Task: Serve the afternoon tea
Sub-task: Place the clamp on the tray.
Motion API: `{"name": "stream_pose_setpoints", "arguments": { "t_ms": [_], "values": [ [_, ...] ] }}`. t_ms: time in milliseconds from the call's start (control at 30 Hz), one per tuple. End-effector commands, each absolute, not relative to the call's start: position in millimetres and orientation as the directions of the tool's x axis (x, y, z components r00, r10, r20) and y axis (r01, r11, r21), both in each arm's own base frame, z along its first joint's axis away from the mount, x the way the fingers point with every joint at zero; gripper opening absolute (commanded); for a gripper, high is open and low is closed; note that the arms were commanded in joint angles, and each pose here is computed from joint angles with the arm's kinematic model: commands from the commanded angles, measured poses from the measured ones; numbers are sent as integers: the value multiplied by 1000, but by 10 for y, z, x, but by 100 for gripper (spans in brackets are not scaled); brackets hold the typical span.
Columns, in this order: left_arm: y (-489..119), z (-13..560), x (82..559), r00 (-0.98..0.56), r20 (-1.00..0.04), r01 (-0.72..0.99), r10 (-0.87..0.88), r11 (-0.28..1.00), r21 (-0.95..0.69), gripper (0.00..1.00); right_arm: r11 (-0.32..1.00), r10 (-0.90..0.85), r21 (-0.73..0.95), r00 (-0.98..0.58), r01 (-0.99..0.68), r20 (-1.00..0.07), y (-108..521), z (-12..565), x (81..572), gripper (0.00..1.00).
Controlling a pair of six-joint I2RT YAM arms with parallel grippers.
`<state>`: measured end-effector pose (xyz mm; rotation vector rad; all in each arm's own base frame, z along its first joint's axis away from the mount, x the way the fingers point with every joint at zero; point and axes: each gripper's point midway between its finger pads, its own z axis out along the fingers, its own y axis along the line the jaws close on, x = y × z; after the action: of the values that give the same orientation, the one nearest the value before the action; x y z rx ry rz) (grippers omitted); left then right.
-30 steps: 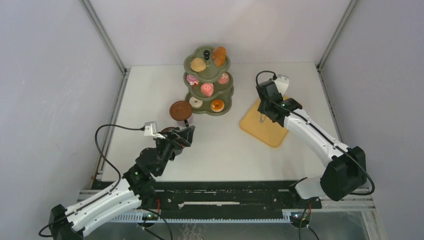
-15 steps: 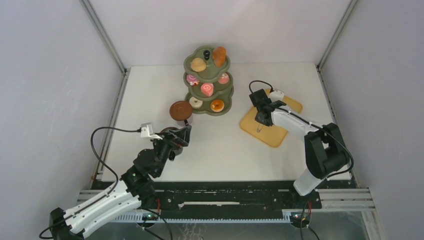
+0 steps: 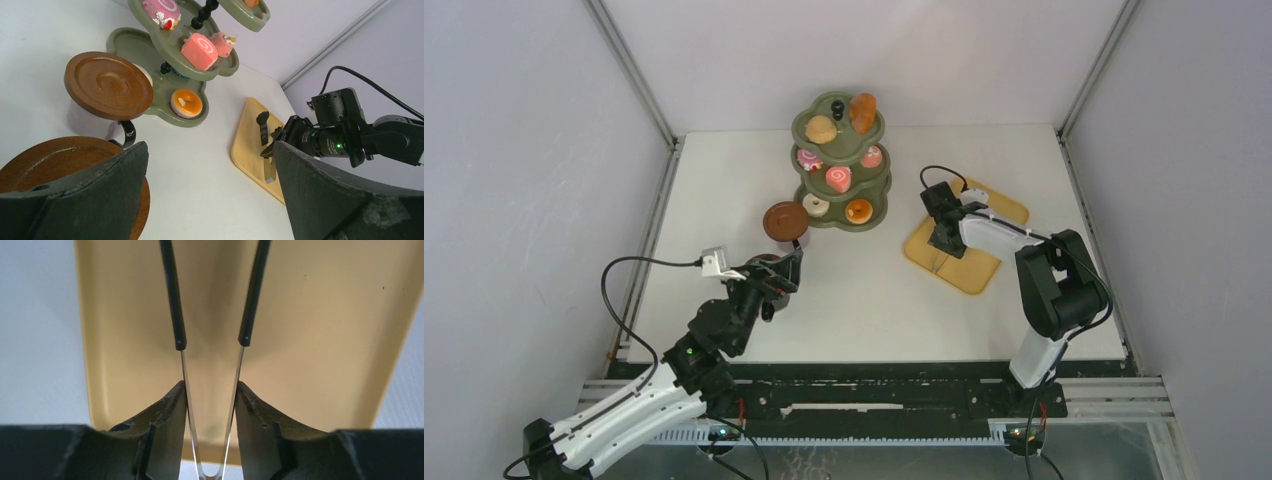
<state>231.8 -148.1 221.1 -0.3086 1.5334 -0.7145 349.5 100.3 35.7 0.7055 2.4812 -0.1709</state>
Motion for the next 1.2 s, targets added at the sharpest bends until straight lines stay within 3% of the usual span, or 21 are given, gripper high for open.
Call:
{"name": "stream_pose_setpoints", "arguments": {
  "t_ms": [0,300,600,767,1167],
  "values": [
    [-1458,2550,2319,-62,-780,253,-623,746,-616,99,841,477,60,-686,537,-549,1009,362,3579,48],
    [-1471,2543,2327,-64,-783,253,-619,749,-613,99,842,474,59,-683,536,-556,1008,394,3576,64],
    [-1468,2552,2320,-64,-777,256,-627,742,-620,99,852,448,68,-655,520,-609,1061,631,3547,65],
    [-1465,2552,2312,-64,-771,259,-633,736,-625,99,849,436,54,-640,525,-633,1167,710,3421,62],
    [-1456,2558,2285,-64,-759,270,-647,721,-638,99,849,381,-15,-633,527,-674,1374,762,2957,46]
  ]
}}
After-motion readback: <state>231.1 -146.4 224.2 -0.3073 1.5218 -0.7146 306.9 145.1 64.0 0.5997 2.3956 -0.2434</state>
